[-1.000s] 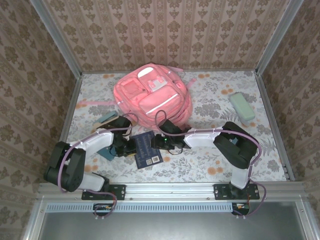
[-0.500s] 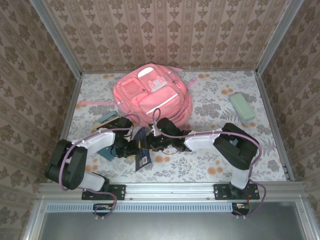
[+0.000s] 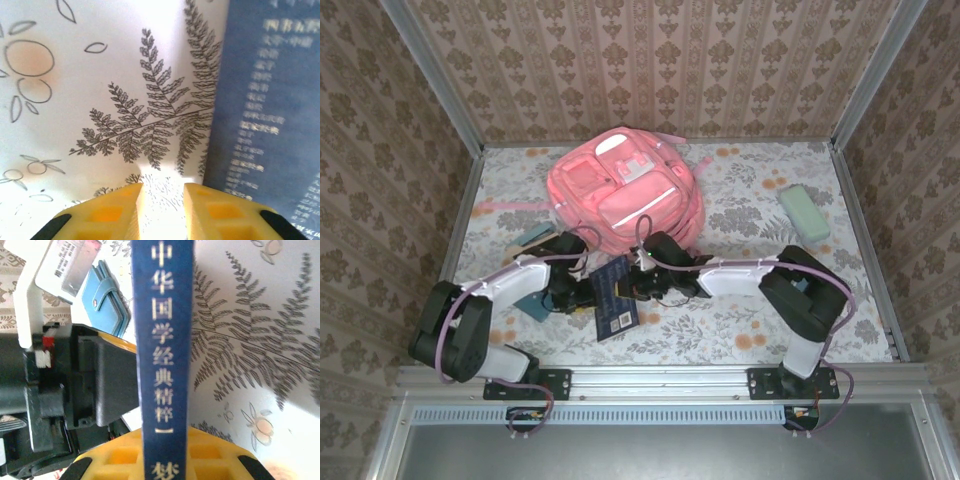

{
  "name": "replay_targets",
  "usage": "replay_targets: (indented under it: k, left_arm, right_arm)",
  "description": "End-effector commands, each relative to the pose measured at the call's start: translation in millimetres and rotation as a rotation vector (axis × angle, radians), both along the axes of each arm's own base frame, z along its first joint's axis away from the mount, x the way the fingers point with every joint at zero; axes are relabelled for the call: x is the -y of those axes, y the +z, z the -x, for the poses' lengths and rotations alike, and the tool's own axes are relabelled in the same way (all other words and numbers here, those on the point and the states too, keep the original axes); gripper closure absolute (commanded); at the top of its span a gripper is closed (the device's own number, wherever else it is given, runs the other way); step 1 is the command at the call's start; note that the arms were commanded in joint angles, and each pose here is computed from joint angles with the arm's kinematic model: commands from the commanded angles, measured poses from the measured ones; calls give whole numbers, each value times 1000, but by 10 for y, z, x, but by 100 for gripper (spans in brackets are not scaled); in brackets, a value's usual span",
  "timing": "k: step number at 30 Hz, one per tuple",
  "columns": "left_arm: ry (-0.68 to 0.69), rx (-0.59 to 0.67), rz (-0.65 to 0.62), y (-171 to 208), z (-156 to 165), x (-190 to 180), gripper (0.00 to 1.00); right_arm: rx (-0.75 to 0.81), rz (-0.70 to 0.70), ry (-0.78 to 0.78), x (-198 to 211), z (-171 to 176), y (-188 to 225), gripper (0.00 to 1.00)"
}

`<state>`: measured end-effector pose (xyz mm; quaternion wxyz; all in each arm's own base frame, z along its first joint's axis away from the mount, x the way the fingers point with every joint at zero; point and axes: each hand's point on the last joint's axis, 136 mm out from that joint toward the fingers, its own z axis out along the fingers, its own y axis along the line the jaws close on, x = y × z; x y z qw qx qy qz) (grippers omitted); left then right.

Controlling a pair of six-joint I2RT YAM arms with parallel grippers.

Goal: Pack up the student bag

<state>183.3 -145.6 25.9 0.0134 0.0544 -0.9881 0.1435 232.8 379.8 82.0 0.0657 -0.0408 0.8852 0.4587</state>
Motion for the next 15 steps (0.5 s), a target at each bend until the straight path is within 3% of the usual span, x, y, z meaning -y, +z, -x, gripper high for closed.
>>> replay_targets:
  k: [1, 8, 15]
  left_arm:
    - [-14, 104, 24, 357, -196, 63, 66]
    - [-85, 317, 91, 962, -648, 329, 55]
    - [-236, 498, 64, 1337, -1139, 784, 54]
  right_arm:
    - [101, -35, -71, 171, -105, 293, 100]
    - [255, 9, -258, 843, -224, 582, 100]
    - [435, 114, -494, 1737, -237, 761, 100]
